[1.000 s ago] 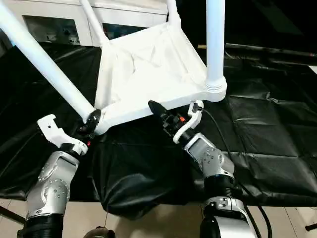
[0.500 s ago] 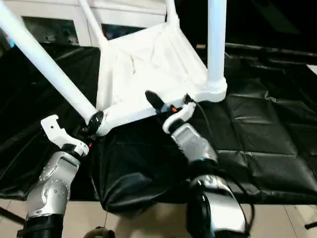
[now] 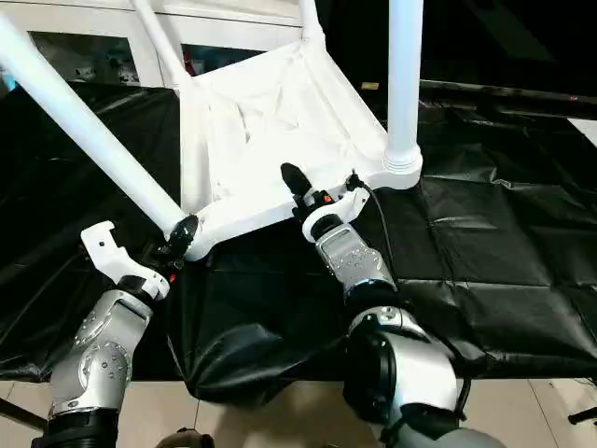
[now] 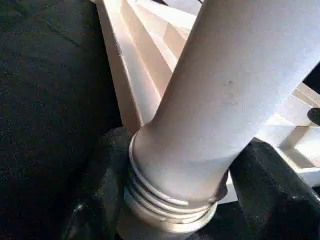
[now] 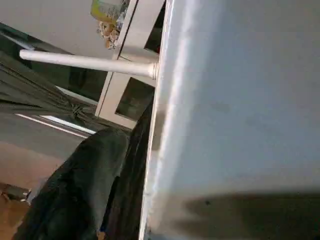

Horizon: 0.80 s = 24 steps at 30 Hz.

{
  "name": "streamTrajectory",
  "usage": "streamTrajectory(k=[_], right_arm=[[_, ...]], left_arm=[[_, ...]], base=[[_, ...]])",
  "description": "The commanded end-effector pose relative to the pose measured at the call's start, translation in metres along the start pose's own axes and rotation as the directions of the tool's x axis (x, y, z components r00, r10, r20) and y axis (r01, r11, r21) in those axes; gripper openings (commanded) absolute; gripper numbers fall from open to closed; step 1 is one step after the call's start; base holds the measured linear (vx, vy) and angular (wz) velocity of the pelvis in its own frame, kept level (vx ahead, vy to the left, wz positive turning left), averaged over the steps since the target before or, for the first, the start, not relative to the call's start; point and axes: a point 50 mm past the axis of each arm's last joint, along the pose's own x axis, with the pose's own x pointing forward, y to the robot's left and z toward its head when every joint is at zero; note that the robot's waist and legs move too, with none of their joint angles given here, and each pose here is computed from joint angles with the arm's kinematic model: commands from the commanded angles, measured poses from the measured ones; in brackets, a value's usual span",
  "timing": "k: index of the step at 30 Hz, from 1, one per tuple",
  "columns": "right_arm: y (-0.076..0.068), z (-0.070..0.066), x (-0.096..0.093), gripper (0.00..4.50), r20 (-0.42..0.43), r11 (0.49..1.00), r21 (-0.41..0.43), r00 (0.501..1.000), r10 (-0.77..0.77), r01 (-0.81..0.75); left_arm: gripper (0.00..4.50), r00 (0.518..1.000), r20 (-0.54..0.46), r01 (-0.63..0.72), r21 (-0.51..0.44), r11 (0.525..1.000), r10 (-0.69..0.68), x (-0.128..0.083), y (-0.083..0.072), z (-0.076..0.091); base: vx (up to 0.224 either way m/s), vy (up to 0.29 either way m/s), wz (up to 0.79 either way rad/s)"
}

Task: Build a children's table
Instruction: Flip table

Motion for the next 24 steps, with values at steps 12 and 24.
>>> streamTrajectory(k=[12, 24], right_arm=[[0.004, 0.015, 0.003, 2.35, 0.05, 0.999, -0.048, 0.999, -0.009, 0.011], [0.008, 0.038, 0.002, 1.99, 0.124, 0.99, -0.138, 0.992, -0.006, 0.023]], left_arm=[[2.85, 0.994, 0.043, 0.107, -0.055, 0.993, -0.105, 0.004, -0.018, 0.006], [4.05, 0.994, 0.049, 0.1, -0.07, 0.993, -0.097, 0.003, -0.014, 0.009]], base=[[0.0, 0.0, 0.0], [0.0, 0.0, 0.0]])
